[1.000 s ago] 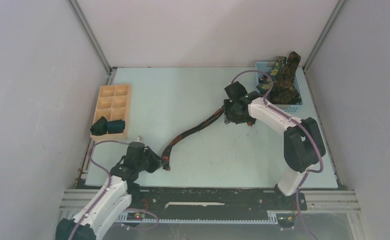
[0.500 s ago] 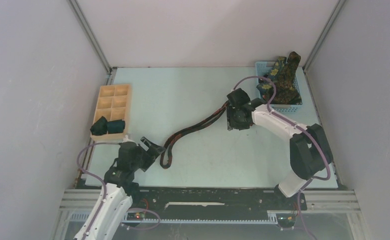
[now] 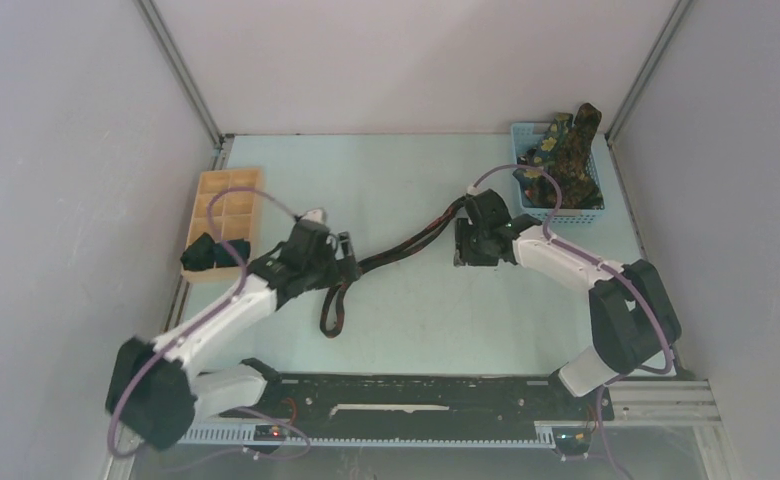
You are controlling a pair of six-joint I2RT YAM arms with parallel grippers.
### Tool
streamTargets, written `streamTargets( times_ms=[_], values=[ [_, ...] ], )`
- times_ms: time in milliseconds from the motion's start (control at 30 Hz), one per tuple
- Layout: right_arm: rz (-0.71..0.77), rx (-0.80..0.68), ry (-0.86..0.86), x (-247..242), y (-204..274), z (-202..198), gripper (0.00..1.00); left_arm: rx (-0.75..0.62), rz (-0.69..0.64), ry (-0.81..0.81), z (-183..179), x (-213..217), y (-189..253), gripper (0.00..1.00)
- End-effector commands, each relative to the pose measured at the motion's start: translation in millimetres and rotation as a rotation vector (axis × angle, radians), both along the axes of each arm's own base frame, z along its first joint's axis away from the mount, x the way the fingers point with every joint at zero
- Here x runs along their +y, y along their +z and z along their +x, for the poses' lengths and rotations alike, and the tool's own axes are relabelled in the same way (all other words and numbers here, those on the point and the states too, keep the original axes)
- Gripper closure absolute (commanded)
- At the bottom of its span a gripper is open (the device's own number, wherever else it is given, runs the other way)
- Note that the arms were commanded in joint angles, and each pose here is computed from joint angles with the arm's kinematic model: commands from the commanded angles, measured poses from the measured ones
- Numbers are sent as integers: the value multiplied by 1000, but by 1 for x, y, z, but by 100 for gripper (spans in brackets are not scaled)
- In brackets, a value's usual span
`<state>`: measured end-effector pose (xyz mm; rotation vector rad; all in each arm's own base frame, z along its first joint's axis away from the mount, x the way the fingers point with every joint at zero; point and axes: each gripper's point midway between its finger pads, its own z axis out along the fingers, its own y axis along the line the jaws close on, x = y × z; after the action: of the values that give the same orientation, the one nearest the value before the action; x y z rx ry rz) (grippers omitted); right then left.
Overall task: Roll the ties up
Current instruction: Flatten out the tie at the center of the board.
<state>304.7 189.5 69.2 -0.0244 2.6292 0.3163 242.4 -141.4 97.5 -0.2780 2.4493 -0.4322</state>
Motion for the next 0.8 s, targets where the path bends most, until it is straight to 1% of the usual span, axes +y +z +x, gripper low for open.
streamTargets(
  times_ms=[0,100,333,467,533,700,767],
  values=[
    [71,-72,-51,-9,21,6,50,-111,244,-219,37,-28,11,6],
    [78,-83,-79,-25,25,-1,50,-142,366,-312,53,-47,9,5],
    [119,-94,-82,-41,35,-19,50,-116,395,-494,76,-84,-17,4],
    [129,-103,-75,-44,41,-24,50,-73,436,-540,87,-92,-38,5],
    [140,-105,-63,-43,44,-26,50,-54,449,-562,91,-96,-49,11],
    [149,-105,-52,-43,47,-29,50,-22,437,-605,94,-107,-65,32],
    [152,-104,-49,-42,48,-30,50,-10,427,-618,92,-109,-69,49]
  ],
)
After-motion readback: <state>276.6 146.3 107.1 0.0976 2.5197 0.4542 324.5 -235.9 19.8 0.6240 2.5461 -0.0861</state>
